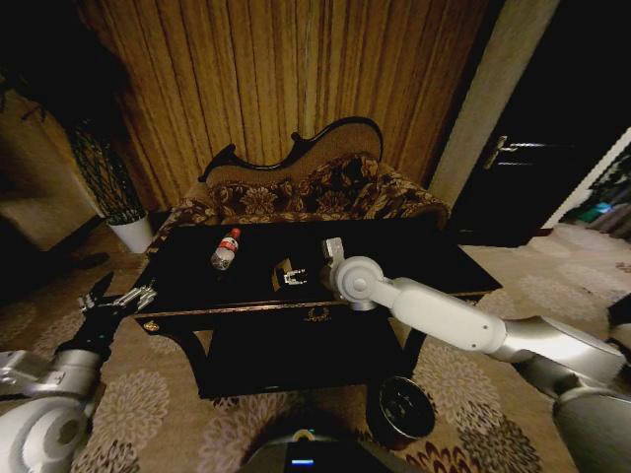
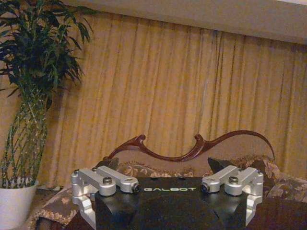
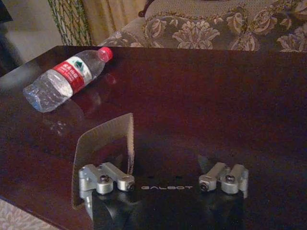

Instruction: Move to the front of the table and place the trash on the table into the trash bin.

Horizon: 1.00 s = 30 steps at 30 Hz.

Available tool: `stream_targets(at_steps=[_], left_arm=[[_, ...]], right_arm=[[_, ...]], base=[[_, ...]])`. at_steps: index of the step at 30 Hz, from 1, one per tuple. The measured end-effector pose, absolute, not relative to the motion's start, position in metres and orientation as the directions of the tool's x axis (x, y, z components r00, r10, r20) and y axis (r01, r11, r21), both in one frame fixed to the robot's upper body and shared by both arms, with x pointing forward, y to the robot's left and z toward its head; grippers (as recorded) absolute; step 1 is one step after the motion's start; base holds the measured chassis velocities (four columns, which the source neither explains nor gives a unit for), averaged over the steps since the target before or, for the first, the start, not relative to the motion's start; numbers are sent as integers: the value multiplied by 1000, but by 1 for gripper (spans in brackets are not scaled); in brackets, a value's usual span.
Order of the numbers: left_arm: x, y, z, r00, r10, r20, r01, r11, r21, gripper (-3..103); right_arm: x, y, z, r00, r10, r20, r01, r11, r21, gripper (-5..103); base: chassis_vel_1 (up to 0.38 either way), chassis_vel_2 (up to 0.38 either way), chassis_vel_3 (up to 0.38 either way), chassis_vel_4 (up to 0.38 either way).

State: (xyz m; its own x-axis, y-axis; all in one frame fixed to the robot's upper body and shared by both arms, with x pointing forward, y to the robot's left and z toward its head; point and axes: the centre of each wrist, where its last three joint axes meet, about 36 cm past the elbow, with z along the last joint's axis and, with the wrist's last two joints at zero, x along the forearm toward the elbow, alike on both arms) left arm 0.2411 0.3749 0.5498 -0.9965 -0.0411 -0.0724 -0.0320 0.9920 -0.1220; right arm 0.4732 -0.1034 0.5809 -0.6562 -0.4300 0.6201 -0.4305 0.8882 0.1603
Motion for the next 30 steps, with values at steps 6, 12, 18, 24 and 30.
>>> stream_targets(at_steps=[6,12,18,24,30], left_arm=[[242,375,549,-997,-37,-74,-28,992,-122,100],[243,375,550,-997,-35,-75,-26,993,-119,100],[243,375,549,-997,-32,-73,-23,993,-120,100],[242,375,550,-997,-29,-74,-20,993,-116,100],[242,375,551,-997,-26,-77,-17,994,-112,100]], right_arm=[[474,-104,583,-663,-431,613,-428,889,162,69],[475,-105,583,-669,-427,609,-422,892,162,47],[476,-108,582,-671,-421,611,-415,896,161,25],[477,-110,582,-673,-418,610,-412,897,160,4],[478,-111,583,-676,-415,609,-408,899,160,0]], base=[[0,0,0,0],[0,0,0,0],[0,0,0,0],[0,0,0,0],[0,0,0,0]])
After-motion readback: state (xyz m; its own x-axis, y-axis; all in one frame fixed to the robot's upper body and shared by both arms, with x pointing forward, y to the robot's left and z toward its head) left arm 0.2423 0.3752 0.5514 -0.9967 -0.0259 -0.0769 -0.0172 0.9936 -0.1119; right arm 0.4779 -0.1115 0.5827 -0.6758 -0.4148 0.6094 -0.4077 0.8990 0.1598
